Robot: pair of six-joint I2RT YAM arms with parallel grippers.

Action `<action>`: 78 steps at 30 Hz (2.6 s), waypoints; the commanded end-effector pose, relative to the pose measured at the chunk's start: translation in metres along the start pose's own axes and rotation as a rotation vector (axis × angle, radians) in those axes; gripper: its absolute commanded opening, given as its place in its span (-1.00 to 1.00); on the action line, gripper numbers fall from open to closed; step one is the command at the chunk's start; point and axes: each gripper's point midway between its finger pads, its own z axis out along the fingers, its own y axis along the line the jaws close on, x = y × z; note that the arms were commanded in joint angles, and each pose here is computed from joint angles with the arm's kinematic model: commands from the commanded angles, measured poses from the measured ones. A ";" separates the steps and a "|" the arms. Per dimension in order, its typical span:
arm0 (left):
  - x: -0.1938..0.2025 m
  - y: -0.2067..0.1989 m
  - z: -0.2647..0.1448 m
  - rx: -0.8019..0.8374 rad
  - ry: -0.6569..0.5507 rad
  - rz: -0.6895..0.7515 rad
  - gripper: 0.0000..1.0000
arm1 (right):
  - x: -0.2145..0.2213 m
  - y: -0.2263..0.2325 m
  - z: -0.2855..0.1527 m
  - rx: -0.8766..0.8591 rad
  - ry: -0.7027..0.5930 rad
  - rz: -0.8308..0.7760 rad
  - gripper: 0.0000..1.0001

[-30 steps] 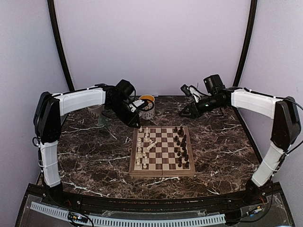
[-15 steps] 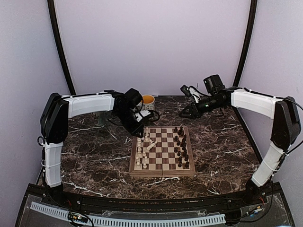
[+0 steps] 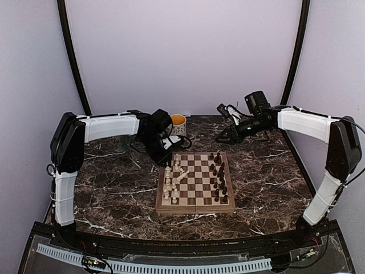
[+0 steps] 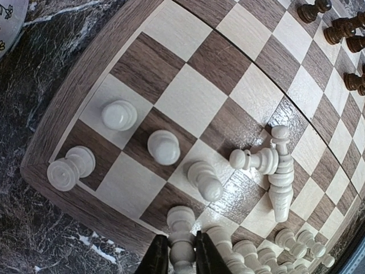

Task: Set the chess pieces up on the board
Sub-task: Place the bishop on c1, then pick up the chess pile from the chessboard.

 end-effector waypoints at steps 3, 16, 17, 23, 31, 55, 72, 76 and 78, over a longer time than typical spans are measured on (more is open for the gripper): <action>-0.001 -0.002 -0.003 -0.021 0.017 0.024 -0.48 | -0.003 0.002 0.002 -0.020 -0.008 -0.016 -0.20; -0.020 -0.002 -0.043 -0.072 -0.073 0.055 -0.24 | -0.005 0.009 -0.002 -0.047 0.002 -0.082 -0.20; -0.022 0.001 -0.049 -0.091 -0.084 0.059 -0.23 | -0.004 0.011 -0.001 -0.058 0.007 -0.098 -0.20; -0.034 0.007 -0.078 -0.178 -0.210 0.090 -0.17 | 0.011 0.033 0.021 -0.115 0.119 -0.270 -0.29; -0.034 -0.013 -0.115 -0.160 -0.482 0.125 -0.16 | 0.043 0.059 0.083 -0.147 0.303 -0.467 -0.38; -0.001 -0.049 -0.141 -0.057 -0.716 0.187 -0.12 | 0.079 0.064 0.156 -0.204 0.475 -0.603 -0.24; -0.001 -0.042 -0.140 -0.066 -0.731 0.175 -0.12 | 0.102 0.068 0.138 -0.220 0.535 -0.633 -0.79; -0.001 -0.045 -0.141 -0.051 -0.747 0.173 -0.13 | 0.100 0.073 0.131 -0.219 0.517 -0.615 -0.83; -0.002 -0.049 -0.141 -0.019 -0.769 0.157 -0.12 | 0.096 0.075 0.125 -0.225 0.493 -0.597 -0.84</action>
